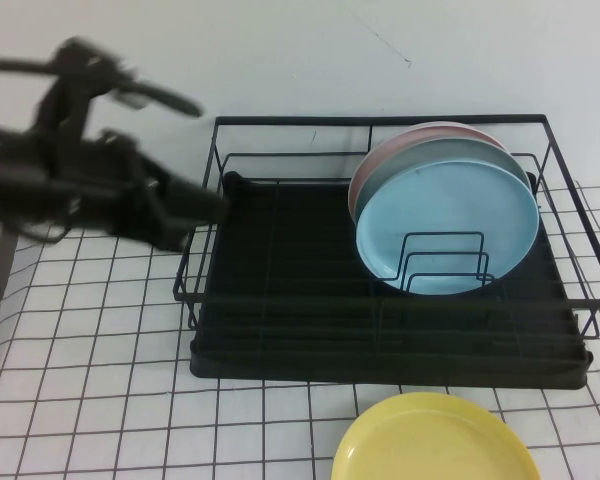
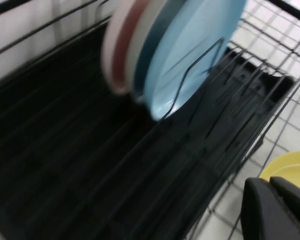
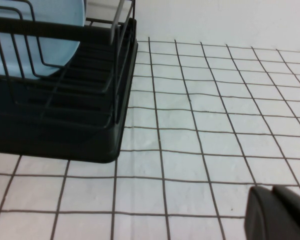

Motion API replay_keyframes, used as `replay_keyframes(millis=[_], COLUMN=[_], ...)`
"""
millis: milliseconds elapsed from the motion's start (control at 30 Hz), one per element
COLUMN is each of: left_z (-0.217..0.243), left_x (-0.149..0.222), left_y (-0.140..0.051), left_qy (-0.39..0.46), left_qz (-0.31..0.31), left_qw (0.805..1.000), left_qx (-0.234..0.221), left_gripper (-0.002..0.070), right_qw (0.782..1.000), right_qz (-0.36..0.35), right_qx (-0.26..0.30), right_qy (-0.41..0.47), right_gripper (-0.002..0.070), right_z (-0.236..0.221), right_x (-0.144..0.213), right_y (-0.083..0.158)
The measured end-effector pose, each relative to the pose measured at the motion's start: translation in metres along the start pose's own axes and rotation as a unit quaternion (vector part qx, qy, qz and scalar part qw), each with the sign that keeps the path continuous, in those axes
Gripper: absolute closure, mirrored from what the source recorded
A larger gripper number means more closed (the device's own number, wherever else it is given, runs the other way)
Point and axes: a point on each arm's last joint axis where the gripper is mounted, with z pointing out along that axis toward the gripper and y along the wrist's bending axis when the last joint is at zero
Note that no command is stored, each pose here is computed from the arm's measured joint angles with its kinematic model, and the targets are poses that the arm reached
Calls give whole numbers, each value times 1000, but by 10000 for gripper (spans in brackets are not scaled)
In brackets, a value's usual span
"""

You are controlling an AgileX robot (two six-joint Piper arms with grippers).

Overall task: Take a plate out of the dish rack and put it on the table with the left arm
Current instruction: Grasp the plate from the shelf

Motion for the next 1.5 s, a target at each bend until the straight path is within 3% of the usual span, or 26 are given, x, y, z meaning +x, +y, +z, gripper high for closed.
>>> replay_keyframes(millis=[367, 467, 500, 600, 667, 1000, 1500], left_z=[111, 135, 142, 156, 163, 188, 212], left_x=[-61, -65, -66, -65, -64, -59, -50], left_y=[18, 16, 14, 18, 21, 36, 44], left_qy=[31, 37, 36, 33, 26, 5, -15], left_qz=[139, 179, 192, 215, 233, 250, 227], left_qw=[980, 968, 964, 960, 957, 961, 965], left_qx=[140, 173, 179, 179, 168, 118, 129], left_gripper=[654, 552, 479, 314, 265, 291, 294], right_qw=[1000, 1000, 1000, 1000, 1000, 1000, 1000], right_qz=[0, 0, 0, 0, 0, 0, 0], right_qx=[0, 0, 0, 0, 0, 0, 0], right_qy=[0, 0, 0, 0, 0, 0, 0], right_gripper=[678, 678, 678, 678, 678, 678, 678], right_z=[0, 0, 0, 0, 0, 0, 0], right_x=[0, 0, 0, 0, 0, 0, 0], right_y=[0, 0, 0, 0, 0, 0, 0])
